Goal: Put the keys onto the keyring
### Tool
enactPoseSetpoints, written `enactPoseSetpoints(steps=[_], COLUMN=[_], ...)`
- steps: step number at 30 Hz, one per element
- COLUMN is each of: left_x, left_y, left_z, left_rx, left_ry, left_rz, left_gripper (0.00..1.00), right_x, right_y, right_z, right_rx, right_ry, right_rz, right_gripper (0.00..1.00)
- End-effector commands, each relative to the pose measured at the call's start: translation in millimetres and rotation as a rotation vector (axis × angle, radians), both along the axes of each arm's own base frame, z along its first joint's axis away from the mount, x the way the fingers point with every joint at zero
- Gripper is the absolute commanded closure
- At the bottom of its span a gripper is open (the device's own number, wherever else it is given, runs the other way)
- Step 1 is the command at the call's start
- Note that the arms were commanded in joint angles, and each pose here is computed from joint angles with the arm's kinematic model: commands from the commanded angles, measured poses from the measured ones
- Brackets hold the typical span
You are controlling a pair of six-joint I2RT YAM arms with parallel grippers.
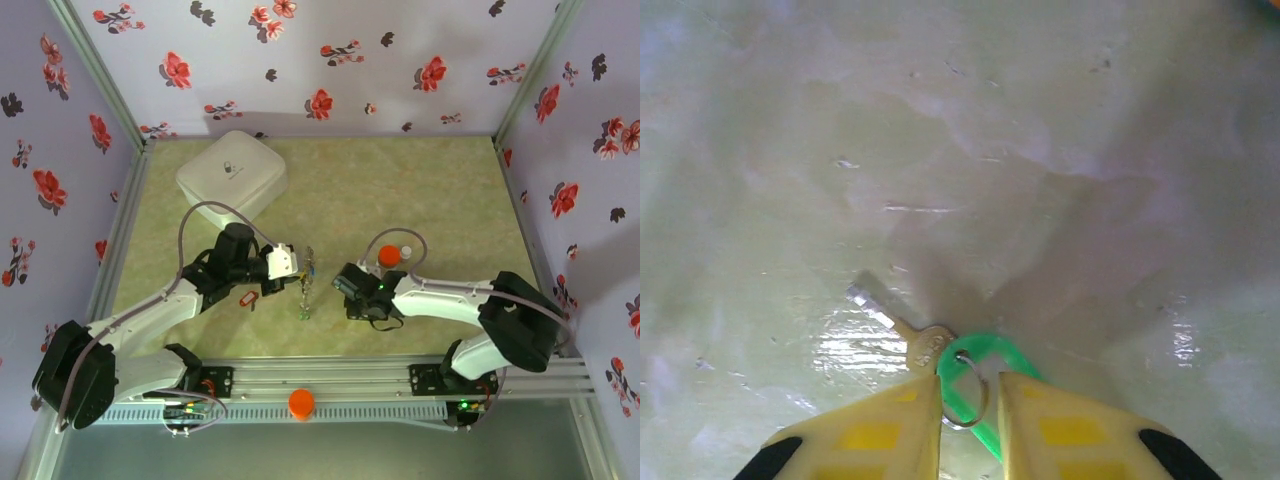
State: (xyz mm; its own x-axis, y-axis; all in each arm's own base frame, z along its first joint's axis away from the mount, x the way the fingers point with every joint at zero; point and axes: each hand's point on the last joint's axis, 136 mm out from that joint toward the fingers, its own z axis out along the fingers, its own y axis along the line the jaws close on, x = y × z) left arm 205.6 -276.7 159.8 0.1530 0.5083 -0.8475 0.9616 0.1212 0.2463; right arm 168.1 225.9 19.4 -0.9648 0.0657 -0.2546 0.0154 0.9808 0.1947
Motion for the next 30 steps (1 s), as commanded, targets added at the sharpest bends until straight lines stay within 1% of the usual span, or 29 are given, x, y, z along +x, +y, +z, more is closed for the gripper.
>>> enactPoseSetpoints(steps=[1, 3, 13, 18, 23, 25, 30], left_x=[-3.8, -3.4, -3.2, -3.0, -2.6, -3.4, -4.4], left_y=[-2.7, -2.2, -1.6, -0.5, 0.0, 0.4, 2.3], left_z=[10.1, 9.7, 9.3, 8.9, 8.6, 7.7, 5.3], left_rx=[-0.015, -0.013, -0.006, -0.002, 0.001, 0.003, 0.018], left_ry=[-0.040, -0.040, -0.041, -0.044, -0.044, -0.043, -0.042], left_rz=[-0.027, -0.025, -0.023, -0.019, -0.015, -0.017, -0.018], left_gripper=[1.00, 1.00, 1.00, 1.00, 1.00, 1.00, 1.00], right_x=[1.5, 3.5, 9.9, 15.1, 24.4, 26.5, 27.5], right_y=[1.4, 1.3, 2.6, 6.8, 6.1, 8.8, 17.7], right_z=[3.2, 5.0, 12.1, 18.0, 17.7, 16.3, 11.4], right_rx=[-0.021, -0.031, -0.053, -0.060, -0.166, -0.188, -0.171], right_ry=[-0.006, -0.014, -0.043, -0.067, -0.078, -0.071, -0.060], right_rz=[0.012, 0.018, 0.042, 0.075, 0.142, 0.171, 0.202], right_gripper=[0.82, 0.87, 1.00, 1.00, 1.00, 1.00, 1.00])
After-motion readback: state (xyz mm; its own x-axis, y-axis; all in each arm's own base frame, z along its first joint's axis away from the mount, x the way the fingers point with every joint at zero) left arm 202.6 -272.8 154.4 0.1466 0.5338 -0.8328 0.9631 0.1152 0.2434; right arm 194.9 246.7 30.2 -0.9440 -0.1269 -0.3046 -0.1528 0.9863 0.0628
